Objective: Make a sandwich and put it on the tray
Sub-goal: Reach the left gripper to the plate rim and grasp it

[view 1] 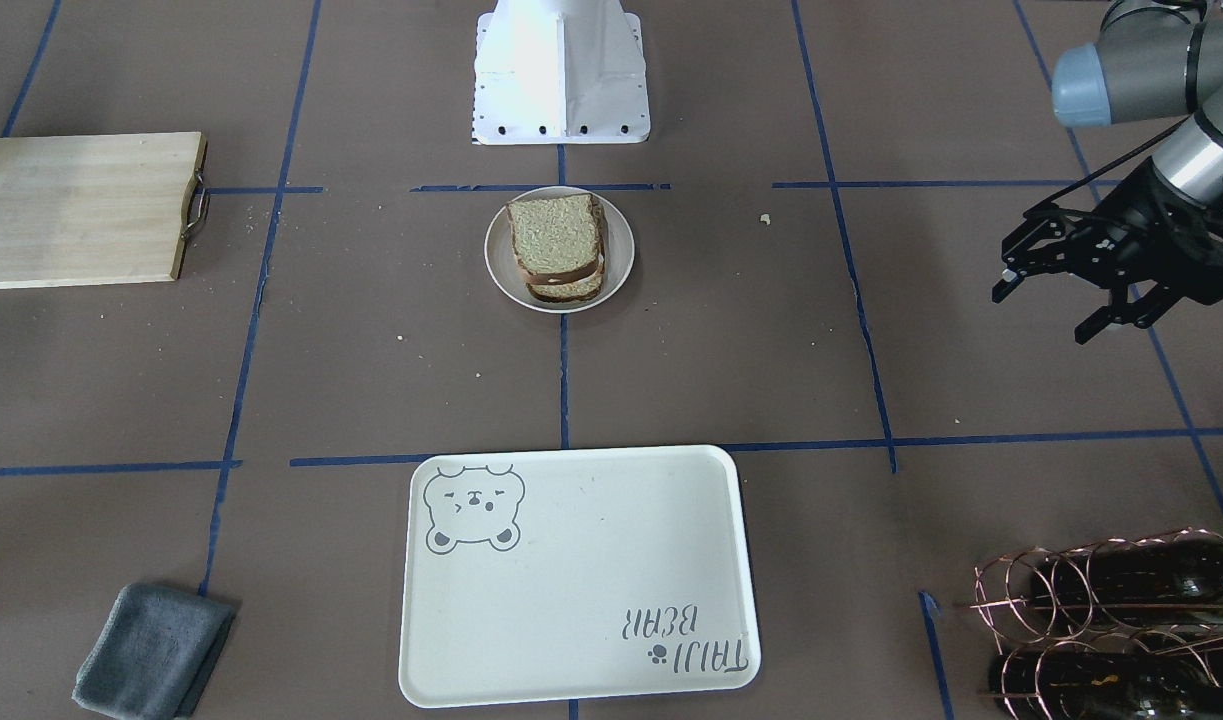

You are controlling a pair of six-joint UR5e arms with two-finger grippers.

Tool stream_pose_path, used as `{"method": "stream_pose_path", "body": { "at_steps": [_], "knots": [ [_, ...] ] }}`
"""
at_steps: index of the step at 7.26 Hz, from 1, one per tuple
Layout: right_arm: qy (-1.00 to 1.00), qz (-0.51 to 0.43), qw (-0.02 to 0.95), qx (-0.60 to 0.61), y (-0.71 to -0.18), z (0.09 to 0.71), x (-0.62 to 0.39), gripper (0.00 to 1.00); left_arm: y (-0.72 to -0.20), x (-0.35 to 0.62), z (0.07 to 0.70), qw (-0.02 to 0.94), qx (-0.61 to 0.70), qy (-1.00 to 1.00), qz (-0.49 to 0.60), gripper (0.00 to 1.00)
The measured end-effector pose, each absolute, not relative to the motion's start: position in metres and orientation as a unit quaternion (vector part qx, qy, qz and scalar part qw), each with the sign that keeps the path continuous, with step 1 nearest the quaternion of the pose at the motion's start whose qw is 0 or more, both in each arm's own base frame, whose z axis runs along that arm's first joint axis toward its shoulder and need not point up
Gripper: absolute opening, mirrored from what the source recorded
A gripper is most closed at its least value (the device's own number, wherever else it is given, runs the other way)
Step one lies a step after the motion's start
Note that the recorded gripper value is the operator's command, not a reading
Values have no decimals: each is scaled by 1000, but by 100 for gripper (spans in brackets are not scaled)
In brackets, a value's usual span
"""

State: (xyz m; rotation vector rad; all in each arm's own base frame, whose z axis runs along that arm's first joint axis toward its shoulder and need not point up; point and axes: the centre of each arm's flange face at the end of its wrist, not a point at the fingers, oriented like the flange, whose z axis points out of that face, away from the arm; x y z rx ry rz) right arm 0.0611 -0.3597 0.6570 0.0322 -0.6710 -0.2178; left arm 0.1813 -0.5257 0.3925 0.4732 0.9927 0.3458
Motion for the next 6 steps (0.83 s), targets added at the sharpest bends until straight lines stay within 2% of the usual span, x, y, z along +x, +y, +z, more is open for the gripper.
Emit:
{"method": "stream_pose_path", "body": {
  "at_steps": [3, 5, 6],
  "knots": [
    [-330, -104, 938, 17, -361, 657, 62, 100, -490, 261, 355, 799, 225, 531, 167, 100],
    [-340, -103, 935, 11, -359, 664, 61, 100, -446, 341, 330, 800, 170, 564, 116, 100],
    [-342, -102, 934, 9, -359, 667, 60, 100, -425, 373, 324, 806, 146, 568, 76, 97]
  ]
}}
